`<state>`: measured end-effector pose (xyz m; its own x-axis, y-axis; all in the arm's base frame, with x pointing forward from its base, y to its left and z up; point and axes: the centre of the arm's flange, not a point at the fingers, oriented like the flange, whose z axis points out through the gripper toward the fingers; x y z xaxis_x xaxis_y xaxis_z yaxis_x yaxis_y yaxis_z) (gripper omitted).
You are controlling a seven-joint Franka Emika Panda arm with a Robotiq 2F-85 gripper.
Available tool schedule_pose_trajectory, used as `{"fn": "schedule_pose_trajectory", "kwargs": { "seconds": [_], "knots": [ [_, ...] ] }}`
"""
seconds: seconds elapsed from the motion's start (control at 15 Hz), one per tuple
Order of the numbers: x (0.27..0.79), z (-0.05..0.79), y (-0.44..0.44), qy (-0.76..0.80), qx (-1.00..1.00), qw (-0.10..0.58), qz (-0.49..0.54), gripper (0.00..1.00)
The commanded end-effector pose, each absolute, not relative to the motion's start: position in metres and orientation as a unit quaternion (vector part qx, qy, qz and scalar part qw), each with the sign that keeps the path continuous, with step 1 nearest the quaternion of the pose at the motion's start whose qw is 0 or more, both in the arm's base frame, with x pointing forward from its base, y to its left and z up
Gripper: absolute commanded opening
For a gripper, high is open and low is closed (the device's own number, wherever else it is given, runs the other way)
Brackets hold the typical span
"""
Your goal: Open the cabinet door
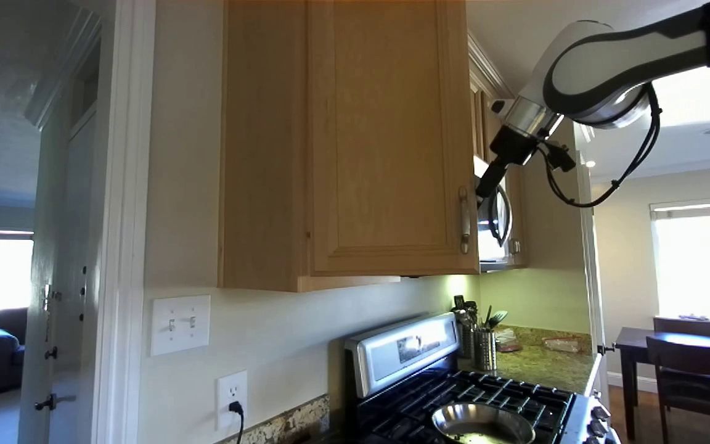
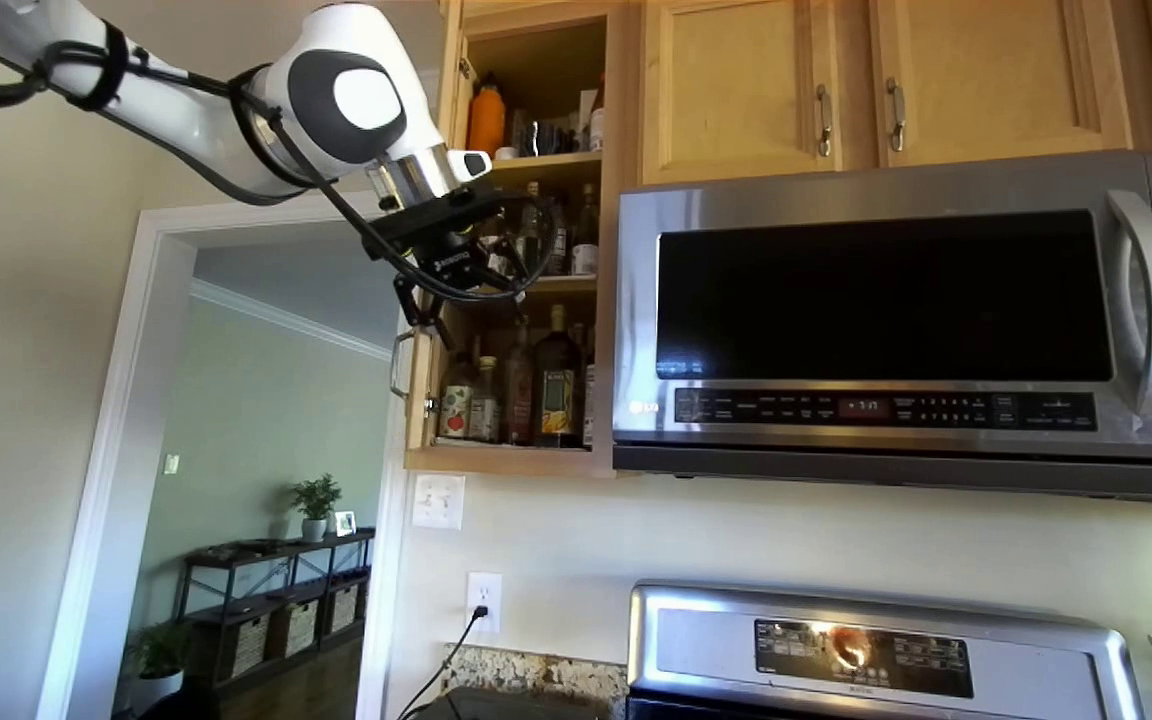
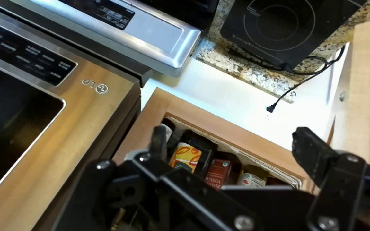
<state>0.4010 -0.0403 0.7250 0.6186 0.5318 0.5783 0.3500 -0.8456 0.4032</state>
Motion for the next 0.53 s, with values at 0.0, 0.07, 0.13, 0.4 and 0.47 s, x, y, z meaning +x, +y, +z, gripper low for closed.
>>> {"fn": "schedule_pose_trajectory", "kwargs": {
  "seconds": [0.0,0.07,0.13,0.4,0.47],
  "knots": [
    [0.434,0.724,-0.037,0.232,0.89,0.142,0.367,1.0],
    [0.439,0.722,-0.037,0.233,0.891,0.138,0.364,1.0],
    [0.443,0.718,-0.034,0.235,0.893,0.131,0.36,1.0],
    [0.452,0.703,-0.027,0.266,0.893,0.088,0.353,1.0],
    [0.45,0.702,-0.028,0.277,0.891,0.076,0.352,1.0]
  ]
}}
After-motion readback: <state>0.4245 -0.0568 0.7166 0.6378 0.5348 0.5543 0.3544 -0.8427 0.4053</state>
